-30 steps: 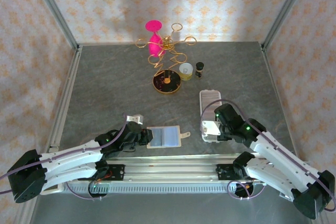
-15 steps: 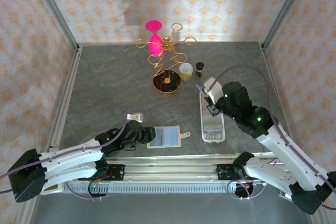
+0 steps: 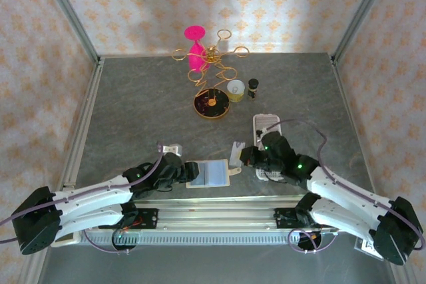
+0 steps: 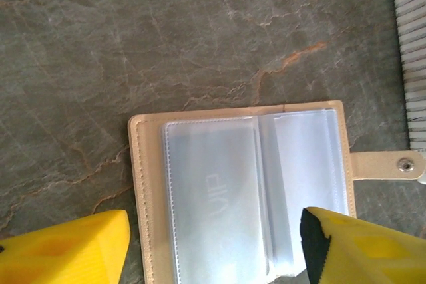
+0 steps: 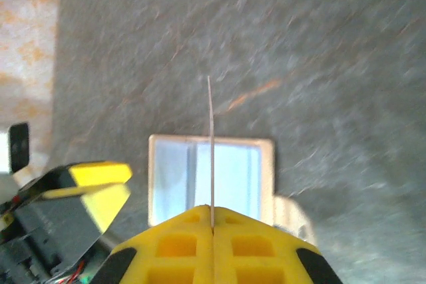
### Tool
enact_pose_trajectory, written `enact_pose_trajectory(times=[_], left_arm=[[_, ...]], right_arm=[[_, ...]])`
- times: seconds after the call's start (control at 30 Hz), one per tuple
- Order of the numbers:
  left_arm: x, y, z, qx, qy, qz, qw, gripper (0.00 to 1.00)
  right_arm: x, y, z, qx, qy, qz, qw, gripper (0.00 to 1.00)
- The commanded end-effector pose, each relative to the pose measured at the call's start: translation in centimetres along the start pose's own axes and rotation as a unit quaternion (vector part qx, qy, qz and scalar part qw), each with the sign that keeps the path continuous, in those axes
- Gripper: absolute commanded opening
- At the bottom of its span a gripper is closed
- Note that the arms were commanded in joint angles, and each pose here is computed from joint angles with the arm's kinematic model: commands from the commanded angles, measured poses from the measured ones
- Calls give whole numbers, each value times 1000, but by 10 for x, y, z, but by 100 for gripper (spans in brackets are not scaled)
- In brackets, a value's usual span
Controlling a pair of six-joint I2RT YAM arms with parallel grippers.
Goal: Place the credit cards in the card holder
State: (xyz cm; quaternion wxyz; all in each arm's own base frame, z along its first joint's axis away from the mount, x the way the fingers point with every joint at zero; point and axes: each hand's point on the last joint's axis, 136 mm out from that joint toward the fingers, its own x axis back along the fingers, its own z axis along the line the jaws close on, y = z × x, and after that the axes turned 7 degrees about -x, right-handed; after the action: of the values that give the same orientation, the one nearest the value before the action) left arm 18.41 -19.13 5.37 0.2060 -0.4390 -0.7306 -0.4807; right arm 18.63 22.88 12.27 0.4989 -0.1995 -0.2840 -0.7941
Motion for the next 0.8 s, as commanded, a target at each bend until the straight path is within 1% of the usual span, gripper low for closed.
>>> enact_pose_trajectory(times=[0.0, 0.03, 0.13, 0.23, 0.47, 0.77], left_arm=[[-1, -1, -2, -8, 3, 8, 1000, 64], [-2, -3, -1, -8, 5, 11, 1000, 62], [-5, -6, 3, -8, 12, 17, 1000, 61], [-7, -11, 6, -8, 17, 26, 999, 58], [-13, -19, 10, -8, 22, 41, 999, 49], [-15, -27, 19, -11, 35, 50, 998, 45]], right_arm=[[-4, -1, 48, -53, 112, -4, 992, 0], [-8, -5, 47, -54, 112, 0, 992, 0], [-24, -15, 43, -47, 89, 10, 995, 0], [-36, -22, 45, -43, 86, 26, 995, 0], [-56, -34, 41, -38, 72, 52, 995, 0], [-80, -52, 31, -28, 44, 80, 995, 0]])
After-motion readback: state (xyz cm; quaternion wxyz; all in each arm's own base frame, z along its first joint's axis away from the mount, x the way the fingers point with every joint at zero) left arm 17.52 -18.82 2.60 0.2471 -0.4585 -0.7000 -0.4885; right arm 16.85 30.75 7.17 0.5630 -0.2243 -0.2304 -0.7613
